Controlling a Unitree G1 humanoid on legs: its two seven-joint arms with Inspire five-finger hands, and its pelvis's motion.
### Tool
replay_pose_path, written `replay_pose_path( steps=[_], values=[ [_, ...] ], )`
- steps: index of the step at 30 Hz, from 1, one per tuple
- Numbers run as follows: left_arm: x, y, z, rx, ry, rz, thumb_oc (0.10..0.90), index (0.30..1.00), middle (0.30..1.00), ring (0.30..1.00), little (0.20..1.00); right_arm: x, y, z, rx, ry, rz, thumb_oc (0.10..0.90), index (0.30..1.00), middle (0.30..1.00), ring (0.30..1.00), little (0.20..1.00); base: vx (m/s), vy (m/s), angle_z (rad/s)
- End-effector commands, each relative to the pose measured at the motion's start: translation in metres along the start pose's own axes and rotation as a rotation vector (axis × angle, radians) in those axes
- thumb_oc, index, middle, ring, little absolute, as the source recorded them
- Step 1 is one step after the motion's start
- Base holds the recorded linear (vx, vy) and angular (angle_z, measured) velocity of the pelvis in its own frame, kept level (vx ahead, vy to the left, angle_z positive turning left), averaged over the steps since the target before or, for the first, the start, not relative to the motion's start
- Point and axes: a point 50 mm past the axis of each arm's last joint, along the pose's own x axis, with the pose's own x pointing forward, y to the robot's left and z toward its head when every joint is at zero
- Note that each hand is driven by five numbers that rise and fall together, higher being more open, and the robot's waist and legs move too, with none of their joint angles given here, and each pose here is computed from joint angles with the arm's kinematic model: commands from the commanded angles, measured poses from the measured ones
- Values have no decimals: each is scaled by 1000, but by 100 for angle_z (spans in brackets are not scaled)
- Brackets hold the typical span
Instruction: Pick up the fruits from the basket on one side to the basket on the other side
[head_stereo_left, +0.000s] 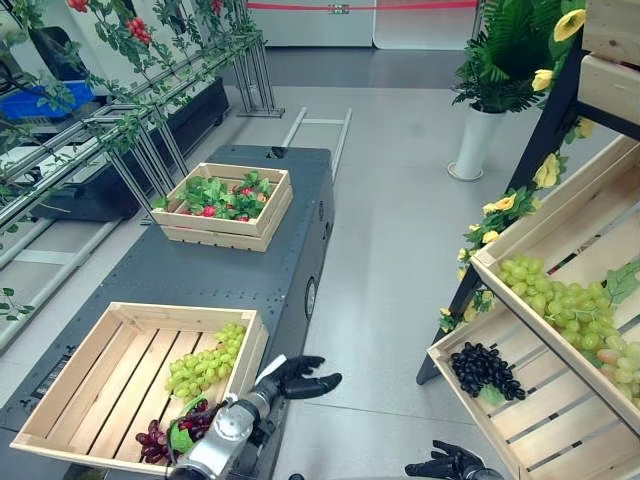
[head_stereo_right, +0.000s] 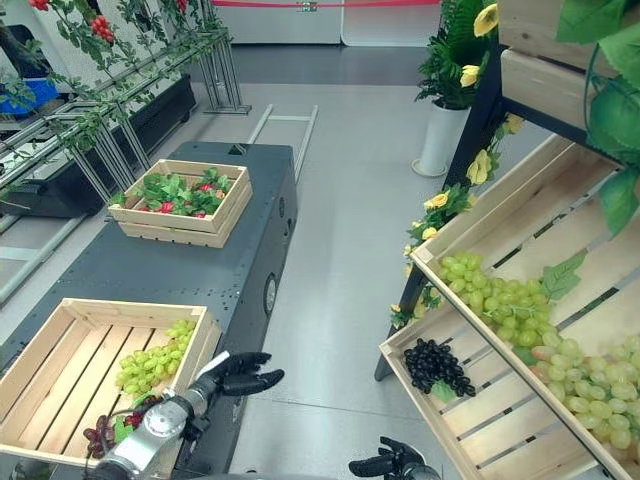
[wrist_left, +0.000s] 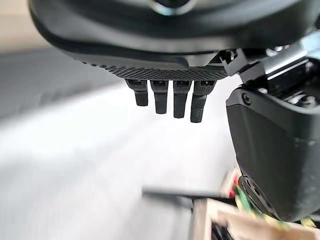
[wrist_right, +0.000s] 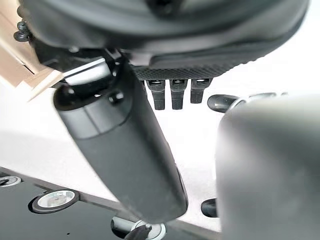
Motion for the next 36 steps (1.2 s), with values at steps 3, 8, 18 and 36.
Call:
replay_pose_path(
  steps=[3,8,18,36],
  values=[
    [-10,101,51,275,-159,408,800,900,900,900,900,-2,-11,8,14,-74,-7,800,900,900,900,900,66,24,10],
    [-32,131,36,356,-83,629,800,900,900,900,900,-5,-16,1,39,-87,-27,800,900,900,900,900,41,35,11],
    [-59,152,-3,483,141,866,800,900,900,900,900,-9,-25,-2,-10,-110,-41,800,900,900,900,900,14,70,13],
    [-54,187,5,670,295,949,800,900,900,900,900,-14,-35,62,-138,-307,-32,800,900,900,900,900,-82,59,6]
  ],
)
